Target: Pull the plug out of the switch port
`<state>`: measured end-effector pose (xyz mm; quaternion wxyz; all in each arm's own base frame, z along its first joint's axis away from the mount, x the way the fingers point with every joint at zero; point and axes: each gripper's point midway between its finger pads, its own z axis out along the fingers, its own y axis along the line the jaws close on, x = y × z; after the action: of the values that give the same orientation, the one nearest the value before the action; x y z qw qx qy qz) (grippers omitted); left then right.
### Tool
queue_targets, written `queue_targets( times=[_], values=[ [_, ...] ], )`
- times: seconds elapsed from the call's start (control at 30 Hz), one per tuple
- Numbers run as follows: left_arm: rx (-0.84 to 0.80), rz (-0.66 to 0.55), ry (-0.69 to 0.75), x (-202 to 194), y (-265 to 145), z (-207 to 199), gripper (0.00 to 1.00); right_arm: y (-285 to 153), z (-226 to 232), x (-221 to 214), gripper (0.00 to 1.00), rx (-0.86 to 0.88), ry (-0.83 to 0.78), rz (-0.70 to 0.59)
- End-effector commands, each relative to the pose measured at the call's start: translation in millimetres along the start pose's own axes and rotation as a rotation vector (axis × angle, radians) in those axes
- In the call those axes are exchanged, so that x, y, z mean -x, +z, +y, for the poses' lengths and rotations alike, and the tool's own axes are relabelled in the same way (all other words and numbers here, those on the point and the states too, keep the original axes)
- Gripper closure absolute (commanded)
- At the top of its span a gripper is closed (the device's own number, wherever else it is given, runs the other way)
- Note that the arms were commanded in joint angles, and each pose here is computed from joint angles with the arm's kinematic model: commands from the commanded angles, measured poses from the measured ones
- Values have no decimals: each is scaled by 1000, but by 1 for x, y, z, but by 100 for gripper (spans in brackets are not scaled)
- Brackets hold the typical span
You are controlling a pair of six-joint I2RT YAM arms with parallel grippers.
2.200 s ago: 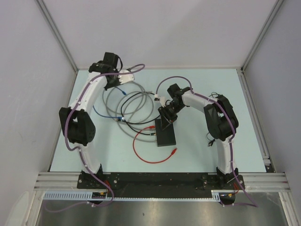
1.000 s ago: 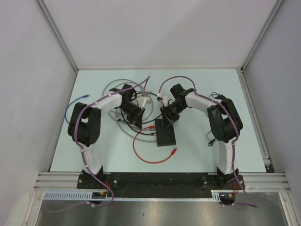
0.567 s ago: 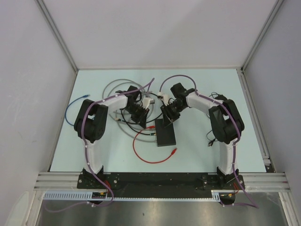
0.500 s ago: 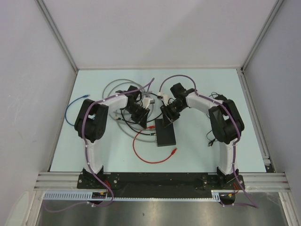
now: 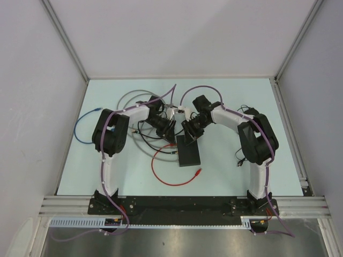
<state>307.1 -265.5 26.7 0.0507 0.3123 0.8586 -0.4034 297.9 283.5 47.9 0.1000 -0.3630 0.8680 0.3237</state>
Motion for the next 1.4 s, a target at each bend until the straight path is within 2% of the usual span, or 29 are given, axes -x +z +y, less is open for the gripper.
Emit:
queue_targets(
  times=[0.0,0.57,0.77,1.03,1.23,1.37],
  values=[
    [-30,22,-23,-3,13,7,56,13,-20,-30,62,-88,5,93],
    [-74,60,-14,-11,24,8,68,17,-21,-33,62,-90,8,103],
    [-42,74,-14,-15,26,16,78,18,-22,-33,62,-89,8,106],
    [-40,95,-29,-20,24,15,99,21,-21,-33,62,-92,-4,109],
    [-85,72,-27,-16,21,2,100,22,-20,-34,62,-92,-12,113],
    [-28,98,11,-16,17,11,100,23,-21,-34,62,-91,-9,115]
  ],
)
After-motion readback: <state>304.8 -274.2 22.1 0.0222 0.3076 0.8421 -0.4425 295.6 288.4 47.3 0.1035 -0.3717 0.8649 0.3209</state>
